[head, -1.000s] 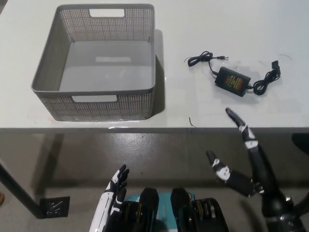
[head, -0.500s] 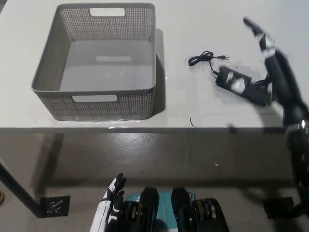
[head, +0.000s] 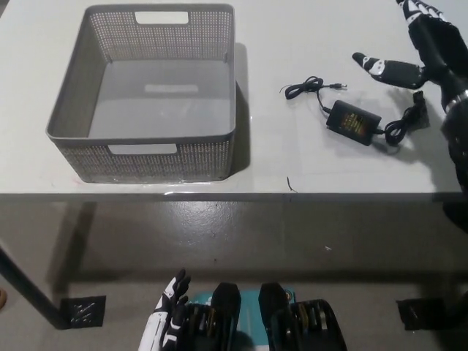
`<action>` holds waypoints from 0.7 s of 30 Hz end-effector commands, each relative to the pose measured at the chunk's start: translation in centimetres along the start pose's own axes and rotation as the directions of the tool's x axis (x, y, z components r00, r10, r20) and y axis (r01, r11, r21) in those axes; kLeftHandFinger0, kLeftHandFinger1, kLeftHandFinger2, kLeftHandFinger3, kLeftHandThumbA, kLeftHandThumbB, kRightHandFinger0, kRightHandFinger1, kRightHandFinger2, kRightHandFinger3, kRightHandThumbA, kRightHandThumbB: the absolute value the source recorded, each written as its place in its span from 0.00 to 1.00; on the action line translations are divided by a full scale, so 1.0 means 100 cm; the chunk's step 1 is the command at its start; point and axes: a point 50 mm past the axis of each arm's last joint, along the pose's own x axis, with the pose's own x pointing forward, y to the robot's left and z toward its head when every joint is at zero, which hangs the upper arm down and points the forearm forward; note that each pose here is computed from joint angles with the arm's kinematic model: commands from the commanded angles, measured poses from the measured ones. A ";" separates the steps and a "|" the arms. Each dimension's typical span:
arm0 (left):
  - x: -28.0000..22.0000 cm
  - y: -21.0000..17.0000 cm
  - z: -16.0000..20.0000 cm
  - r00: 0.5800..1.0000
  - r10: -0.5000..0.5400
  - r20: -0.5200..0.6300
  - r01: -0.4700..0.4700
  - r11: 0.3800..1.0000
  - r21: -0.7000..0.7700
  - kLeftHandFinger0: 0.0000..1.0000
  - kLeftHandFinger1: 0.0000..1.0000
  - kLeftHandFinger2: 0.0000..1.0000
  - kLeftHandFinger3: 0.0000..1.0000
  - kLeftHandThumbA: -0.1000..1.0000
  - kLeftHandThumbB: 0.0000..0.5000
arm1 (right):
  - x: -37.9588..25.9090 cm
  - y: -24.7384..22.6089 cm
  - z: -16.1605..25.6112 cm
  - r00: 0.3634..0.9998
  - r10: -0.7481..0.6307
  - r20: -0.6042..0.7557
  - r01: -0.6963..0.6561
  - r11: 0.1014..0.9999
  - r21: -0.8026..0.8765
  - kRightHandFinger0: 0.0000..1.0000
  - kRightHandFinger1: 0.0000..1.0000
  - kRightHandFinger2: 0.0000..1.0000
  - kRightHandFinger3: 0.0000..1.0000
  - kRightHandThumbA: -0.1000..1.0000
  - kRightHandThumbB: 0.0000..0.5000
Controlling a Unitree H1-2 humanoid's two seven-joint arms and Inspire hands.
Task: Use the right hand to pick up a black power cord and place it into a container on the left hand side
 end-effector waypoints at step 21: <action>0.003 0.002 0.009 0.998 -0.009 0.070 0.009 1.000 0.002 1.00 1.00 1.00 1.00 1.00 0.02 | 0.023 0.004 -0.006 0.873 0.466 -0.141 -0.460 0.885 0.080 1.00 1.00 1.00 1.00 0.93 1.00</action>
